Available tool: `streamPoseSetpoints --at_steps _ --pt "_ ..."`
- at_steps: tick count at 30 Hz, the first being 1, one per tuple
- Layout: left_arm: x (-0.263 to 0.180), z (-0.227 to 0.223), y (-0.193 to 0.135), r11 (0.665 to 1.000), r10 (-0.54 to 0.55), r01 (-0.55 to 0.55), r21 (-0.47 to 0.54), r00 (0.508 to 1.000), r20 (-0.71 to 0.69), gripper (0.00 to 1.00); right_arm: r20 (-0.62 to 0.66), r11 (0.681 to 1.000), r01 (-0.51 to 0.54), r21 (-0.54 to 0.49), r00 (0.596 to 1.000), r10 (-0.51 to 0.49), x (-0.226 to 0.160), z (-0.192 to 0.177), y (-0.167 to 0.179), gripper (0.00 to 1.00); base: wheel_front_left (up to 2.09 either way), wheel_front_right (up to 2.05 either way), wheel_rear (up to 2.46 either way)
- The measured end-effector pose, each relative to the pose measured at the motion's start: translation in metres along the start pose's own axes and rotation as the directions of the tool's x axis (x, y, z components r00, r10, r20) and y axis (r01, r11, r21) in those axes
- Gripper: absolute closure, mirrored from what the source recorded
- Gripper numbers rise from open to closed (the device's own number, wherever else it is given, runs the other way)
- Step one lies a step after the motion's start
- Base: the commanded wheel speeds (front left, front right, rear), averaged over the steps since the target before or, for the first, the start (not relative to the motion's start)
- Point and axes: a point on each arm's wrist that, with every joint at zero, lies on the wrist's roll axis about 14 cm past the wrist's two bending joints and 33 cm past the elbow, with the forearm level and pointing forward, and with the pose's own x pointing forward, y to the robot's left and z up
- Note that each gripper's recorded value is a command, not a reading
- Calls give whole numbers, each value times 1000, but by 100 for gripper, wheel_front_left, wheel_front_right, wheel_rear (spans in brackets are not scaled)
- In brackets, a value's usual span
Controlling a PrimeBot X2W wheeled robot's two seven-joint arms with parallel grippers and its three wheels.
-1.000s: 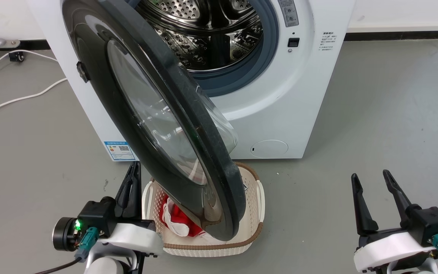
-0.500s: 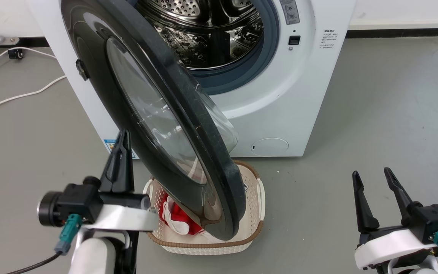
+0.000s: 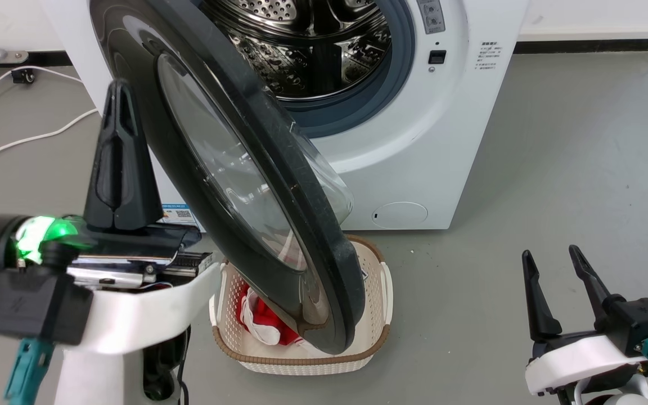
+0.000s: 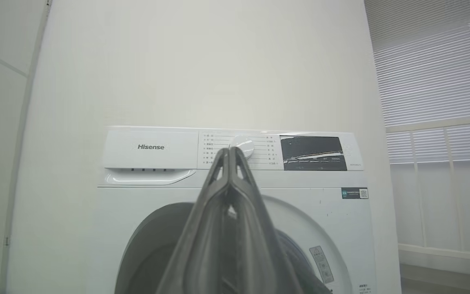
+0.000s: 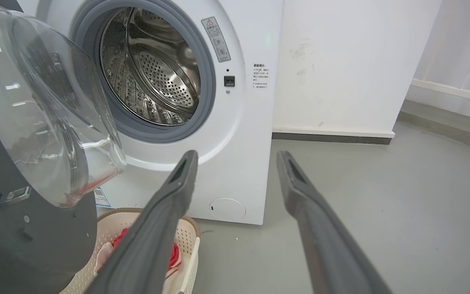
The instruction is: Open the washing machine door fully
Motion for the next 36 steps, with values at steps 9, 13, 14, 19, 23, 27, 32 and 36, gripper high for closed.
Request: streamPoseSetpoints --at_steps 9,13,14,19,23,27,32,36 --pt "12 46 -49 985 -141 152 -83 982 130 100 -8 1000 6 5 1000 -5 -1 -3 -2 0 0 0 0" --pt "5 49 -90 945 -260 278 -175 958 118 100 -13 1000 7 12 1000 -6 -1 -4 -2 0 0 0 0" --pt "3 48 -100 932 -289 305 -198 951 108 100 -15 1000 6 12 1000 -6 -1 -5 -2 0 0 0 0" --pt "-21 29 -138 871 -395 376 -316 919 3 100 -15 1000 6 13 1000 -6 -2 -5 -1 0 0 0 0" --pt "-45 6 -158 845 -453 384 -372 883 -118 100 -14 1000 4 17 1000 -3 -3 -4 0 0 0 0 0" --pt "-73 -22 -168 835 -497 376 -401 829 -257 100 -16 1000 0 17 1000 0 -2 -5 1 0 0 0 0" --pt "-107 -54 -175 829 -526 350 -437 754 -393 100 -22 1000 -6 20 1000 6 -2 -6 3 0 0 0 0" --pt "-124 -74 -179 828 -532 329 -453 716 -452 100 -26 1000 -9 23 1000 10 -2 -7 4 0 0 0 0"
